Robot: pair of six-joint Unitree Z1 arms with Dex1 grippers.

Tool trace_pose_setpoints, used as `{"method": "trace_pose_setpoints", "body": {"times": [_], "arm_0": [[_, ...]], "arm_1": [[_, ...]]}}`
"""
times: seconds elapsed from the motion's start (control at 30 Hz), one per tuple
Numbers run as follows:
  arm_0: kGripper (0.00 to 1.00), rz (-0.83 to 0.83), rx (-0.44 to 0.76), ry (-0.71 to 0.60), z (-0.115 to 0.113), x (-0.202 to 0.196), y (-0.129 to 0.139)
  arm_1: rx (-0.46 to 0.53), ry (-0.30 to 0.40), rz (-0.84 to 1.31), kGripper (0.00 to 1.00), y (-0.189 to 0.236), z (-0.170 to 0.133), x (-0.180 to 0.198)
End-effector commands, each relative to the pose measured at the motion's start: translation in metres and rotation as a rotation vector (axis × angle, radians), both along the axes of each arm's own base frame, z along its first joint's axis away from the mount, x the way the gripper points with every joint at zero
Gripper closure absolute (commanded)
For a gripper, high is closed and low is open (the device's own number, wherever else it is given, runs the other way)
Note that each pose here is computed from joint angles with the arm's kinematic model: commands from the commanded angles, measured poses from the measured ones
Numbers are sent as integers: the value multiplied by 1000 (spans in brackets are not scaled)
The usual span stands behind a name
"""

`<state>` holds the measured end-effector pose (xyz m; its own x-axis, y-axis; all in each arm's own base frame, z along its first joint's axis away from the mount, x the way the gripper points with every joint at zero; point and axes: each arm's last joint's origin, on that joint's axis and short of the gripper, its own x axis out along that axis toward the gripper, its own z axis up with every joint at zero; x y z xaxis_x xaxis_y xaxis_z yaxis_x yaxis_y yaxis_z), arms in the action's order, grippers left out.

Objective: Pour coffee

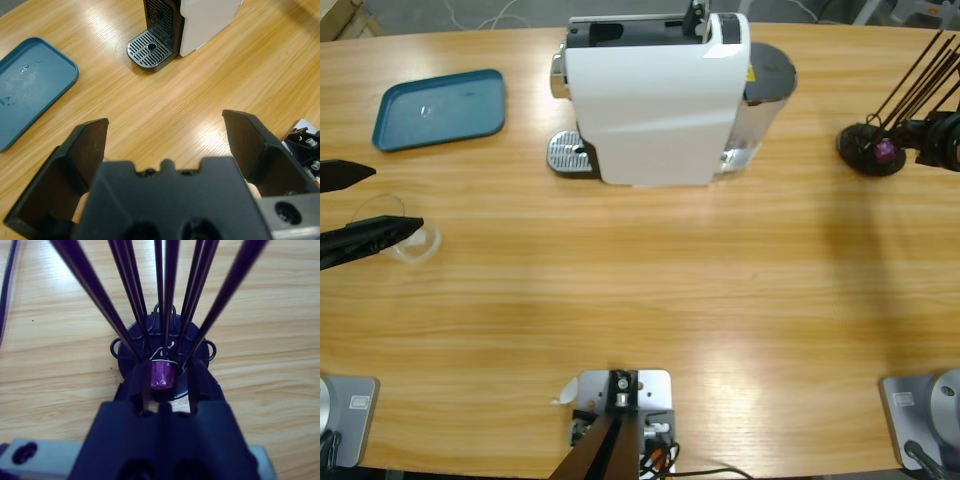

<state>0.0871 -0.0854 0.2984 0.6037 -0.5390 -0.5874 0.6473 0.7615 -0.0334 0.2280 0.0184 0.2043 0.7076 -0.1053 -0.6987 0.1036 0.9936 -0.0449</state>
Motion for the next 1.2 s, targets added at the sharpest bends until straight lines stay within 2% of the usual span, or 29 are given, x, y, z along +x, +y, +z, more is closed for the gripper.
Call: {"method": "trace_pose_setpoints", "body": {"times": [0.03,0.17,0.27,0.5,0.6,0.7,0.83,1.2], "arm_0": [[13,17,0,14,-10,-4,6],[13,16,-5,9,-9,-5,7],[13,17,-6,10,-9,-6,7],[13,15,-2,16,-10,-4,5],[13,13,-14,7,-8,-6,7],[13,12,-23,-3,-8,-10,11],[13,10,-24,-3,-8,-13,14],[13,7,-6,15,-12,-12,12]], "arm_1": [[13,40,8,475,7,-15,9],[21,62,1,478,8,-26,9],[17,53,-4,478,7,-24,7],[-27,-81,40,478,15,27,-40],[-18,-119,59,478,17,36,-54],[-16,-106,37,478,16,28,-58],[-10,-79,18,478,15,-4,-61],[-15,-56,-44,478,11,-47,-33]]}}
